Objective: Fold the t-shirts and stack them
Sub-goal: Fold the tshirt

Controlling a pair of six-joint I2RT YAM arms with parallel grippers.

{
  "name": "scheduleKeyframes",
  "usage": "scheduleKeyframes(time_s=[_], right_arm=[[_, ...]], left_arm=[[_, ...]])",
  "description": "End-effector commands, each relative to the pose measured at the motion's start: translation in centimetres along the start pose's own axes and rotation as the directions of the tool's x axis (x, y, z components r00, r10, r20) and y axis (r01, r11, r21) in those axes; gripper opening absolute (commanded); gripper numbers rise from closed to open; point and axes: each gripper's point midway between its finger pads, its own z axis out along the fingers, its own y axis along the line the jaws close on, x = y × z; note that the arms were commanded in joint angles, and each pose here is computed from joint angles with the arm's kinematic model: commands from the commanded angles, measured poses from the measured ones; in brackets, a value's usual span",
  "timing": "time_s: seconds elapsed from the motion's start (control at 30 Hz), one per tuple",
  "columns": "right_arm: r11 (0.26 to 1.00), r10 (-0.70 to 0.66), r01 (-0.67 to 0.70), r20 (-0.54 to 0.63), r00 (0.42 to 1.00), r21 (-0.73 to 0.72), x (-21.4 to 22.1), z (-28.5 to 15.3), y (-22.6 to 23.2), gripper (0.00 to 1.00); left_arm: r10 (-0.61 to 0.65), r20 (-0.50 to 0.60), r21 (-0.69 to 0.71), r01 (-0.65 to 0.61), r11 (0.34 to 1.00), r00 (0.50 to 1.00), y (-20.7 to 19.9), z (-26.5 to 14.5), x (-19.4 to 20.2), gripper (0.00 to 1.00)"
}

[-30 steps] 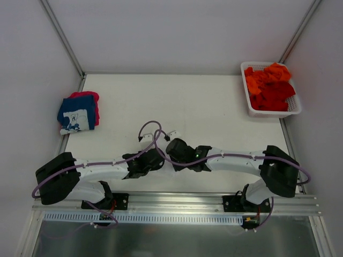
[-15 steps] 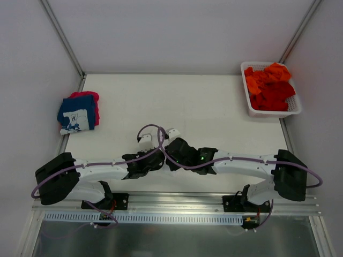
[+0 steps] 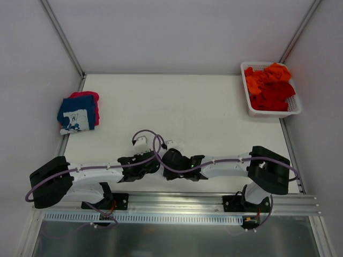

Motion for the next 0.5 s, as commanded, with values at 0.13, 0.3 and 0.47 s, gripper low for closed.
scheduleKeyframes(time_s=[0.13,0.3,0.47], right_arm=[[0.978,0.003,0.019,-0.104,0.995,0.210,4.7,-4.0,-3.9,0.00],[0.957,0.011,0.025,-0.120,0.993,0.288,6.1,-6.2,-6.2,0.00],[0.950,0.034,0.002,-0.107,0.994,0.312,7.3,-7.3,-8.1,0.00]], left_arm=[[0.025,0.005,-0.071,-0.024,0.997,1.000,2.9,-0.1,0.7,0.00],[0.016,0.005,-0.077,-0.016,0.997,1.000,3.5,-0.1,0.9,0.00],[0.017,0.001,-0.083,-0.017,0.996,1.000,3.9,-0.1,1.1,0.00]])
